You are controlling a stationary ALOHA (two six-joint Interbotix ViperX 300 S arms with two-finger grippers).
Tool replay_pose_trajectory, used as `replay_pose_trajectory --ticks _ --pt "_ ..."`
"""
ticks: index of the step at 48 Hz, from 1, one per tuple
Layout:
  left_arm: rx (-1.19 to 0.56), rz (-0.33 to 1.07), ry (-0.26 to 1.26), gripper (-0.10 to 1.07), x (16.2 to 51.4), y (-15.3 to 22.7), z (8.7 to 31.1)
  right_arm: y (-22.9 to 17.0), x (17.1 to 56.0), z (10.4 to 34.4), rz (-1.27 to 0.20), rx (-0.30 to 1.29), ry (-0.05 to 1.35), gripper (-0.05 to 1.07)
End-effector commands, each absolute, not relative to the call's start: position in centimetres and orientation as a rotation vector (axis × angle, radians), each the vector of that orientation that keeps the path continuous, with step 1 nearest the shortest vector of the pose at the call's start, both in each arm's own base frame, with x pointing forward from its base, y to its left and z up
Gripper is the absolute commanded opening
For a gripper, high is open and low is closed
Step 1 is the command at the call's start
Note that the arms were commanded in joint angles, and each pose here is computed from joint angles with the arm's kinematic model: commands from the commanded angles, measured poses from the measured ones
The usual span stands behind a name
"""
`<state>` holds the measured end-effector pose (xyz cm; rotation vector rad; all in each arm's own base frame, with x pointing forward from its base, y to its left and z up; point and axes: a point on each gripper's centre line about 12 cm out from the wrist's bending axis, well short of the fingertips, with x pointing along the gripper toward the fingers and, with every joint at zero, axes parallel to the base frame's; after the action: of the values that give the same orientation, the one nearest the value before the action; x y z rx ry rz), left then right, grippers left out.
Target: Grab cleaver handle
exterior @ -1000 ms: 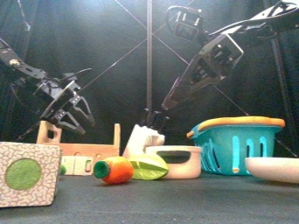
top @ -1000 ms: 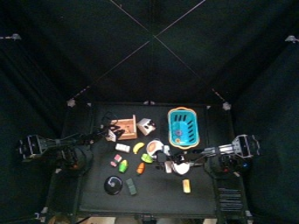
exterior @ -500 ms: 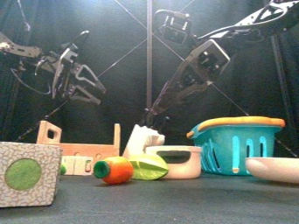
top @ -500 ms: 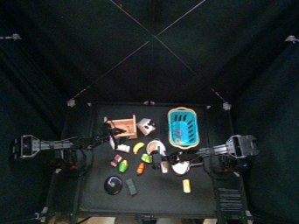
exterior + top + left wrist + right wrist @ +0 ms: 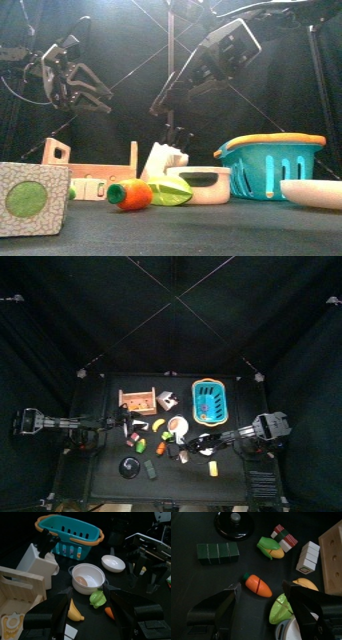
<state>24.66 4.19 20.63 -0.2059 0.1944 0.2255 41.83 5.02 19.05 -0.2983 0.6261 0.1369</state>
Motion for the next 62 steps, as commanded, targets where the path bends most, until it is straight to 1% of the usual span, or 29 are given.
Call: replay_pose_trajectory --ticks 1,10,17,28,41,51,62 --pt "-0.198 0.192 0.17 0.88 24.7 3.4 21.2 5.1 42.9 20.2 0.13 -0.283 0.592 0.97" --pt "-0.193 0.13 0.156 0.88 23.9 1.9 21.4 5.2 44.5 18.7 0.13 -0.279 0.614 0.97" --pt "-0.194 0.124 0.152 0.88 23.3 1.7 21.2 5.3 45.0 18.0 0.133 -0.265 0.622 0.97" --pt "-0.195 0.123 0.152 0.88 23.2 1.7 21.2 5.4 45.2 18.4 0.131 -0.196 0.604 0.97" --pt "-0.191 0.087 0.181 0.88 23.1 0.9 20.9 5.3 45.3 18.4 0.108 -0.176 0.619 0.97" --pt "-0.192 0.07 0.2 0.88 23.1 0.4 20.6 5.2 45.3 17.7 0.098 -0.142 0.638 0.97" --pt "-0.192 0.07 0.201 0.88 23.0 0.4 20.5 4.9 45.2 18.2 0.057 -0.114 0.657 0.97"
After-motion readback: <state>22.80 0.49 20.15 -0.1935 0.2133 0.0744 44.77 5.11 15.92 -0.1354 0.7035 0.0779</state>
